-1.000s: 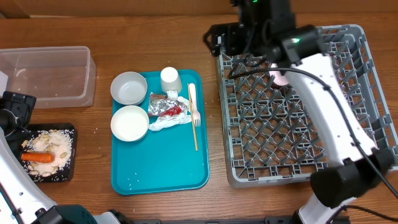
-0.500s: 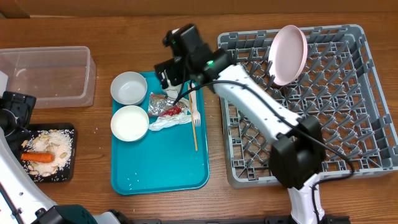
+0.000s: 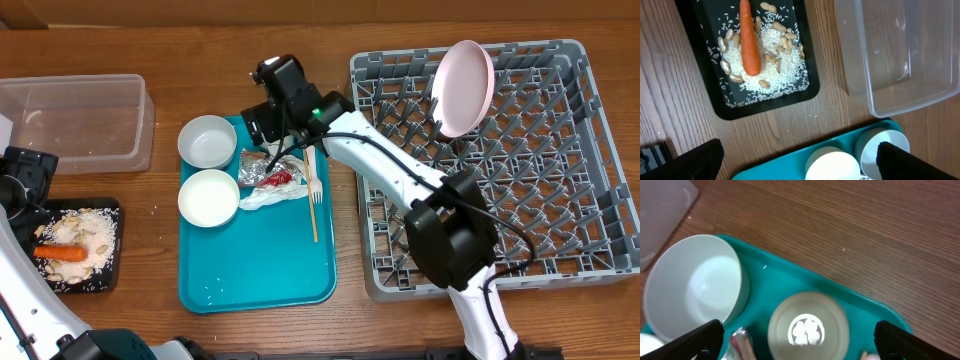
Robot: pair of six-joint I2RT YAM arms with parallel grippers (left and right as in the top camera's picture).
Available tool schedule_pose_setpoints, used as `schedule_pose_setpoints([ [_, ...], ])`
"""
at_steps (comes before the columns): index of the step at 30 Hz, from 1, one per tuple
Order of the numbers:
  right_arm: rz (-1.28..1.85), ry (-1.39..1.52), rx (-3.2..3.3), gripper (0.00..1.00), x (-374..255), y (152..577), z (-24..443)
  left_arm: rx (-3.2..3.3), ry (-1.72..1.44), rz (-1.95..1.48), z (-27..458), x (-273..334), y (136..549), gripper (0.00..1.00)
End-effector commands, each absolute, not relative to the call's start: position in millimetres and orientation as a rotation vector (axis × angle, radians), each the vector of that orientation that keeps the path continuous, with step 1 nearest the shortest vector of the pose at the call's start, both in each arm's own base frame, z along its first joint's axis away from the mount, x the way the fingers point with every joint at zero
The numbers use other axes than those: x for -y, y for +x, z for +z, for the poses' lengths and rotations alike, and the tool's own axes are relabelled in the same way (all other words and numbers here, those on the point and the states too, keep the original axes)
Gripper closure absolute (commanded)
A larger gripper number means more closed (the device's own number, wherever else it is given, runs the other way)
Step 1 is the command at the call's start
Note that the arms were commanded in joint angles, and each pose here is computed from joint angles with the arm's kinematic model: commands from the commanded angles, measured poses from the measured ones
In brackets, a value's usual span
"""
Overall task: Sort waste into correct bins and load items into the dishwasher rack
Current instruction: 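Reach the right gripper left to the white cup on the teal tray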
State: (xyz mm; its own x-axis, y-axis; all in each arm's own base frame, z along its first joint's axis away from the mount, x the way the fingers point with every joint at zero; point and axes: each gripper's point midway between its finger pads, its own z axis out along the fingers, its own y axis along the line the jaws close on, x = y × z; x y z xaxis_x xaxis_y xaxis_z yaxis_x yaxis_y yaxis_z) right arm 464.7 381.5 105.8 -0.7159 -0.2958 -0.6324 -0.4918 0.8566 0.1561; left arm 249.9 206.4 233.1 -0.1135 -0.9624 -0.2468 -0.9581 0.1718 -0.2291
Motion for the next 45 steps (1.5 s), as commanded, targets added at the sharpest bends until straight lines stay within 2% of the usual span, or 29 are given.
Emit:
schedule_pose_setpoints([
  [1, 0.401, -0.556, -2.401, 0.00, -383.3, 471.4, 96.2, -2.106, -1.834, -0.001, 234.7, -209.8, 250.5, 0.00],
  [23, 0.374, -0.558, -2.438, 0.00, -383.4, 474.4, 61.8, -2.106, -1.834, -0.001, 234.7, -209.8, 250.5, 0.00],
  [25, 0.375, -0.558, -2.436, 0.05, -383.7, 474.7, 62.1, -2.106, -1.834, -0.001, 234.7, -209.8, 250.5, 0.00],
  [29, 0.377, -0.554, -2.437, 0.20, -383.8, 474.8, 62.2, -2.106, -1.834, -0.001, 234.7, -209.8, 250.5, 0.00],
  [33, 0.376, -0.554, -2.437, 0.25, -383.7, 474.7, 62.1, -2.106, -1.834, -0.001, 234.7, -209.8, 250.5, 0.00],
  [45, 0.386, -0.531, -2.442, 0.50, -385.5, 477.2, 85.4, -2.106, -1.834, 0.000, 234.7, -209.9, 250.5, 0.00],
])
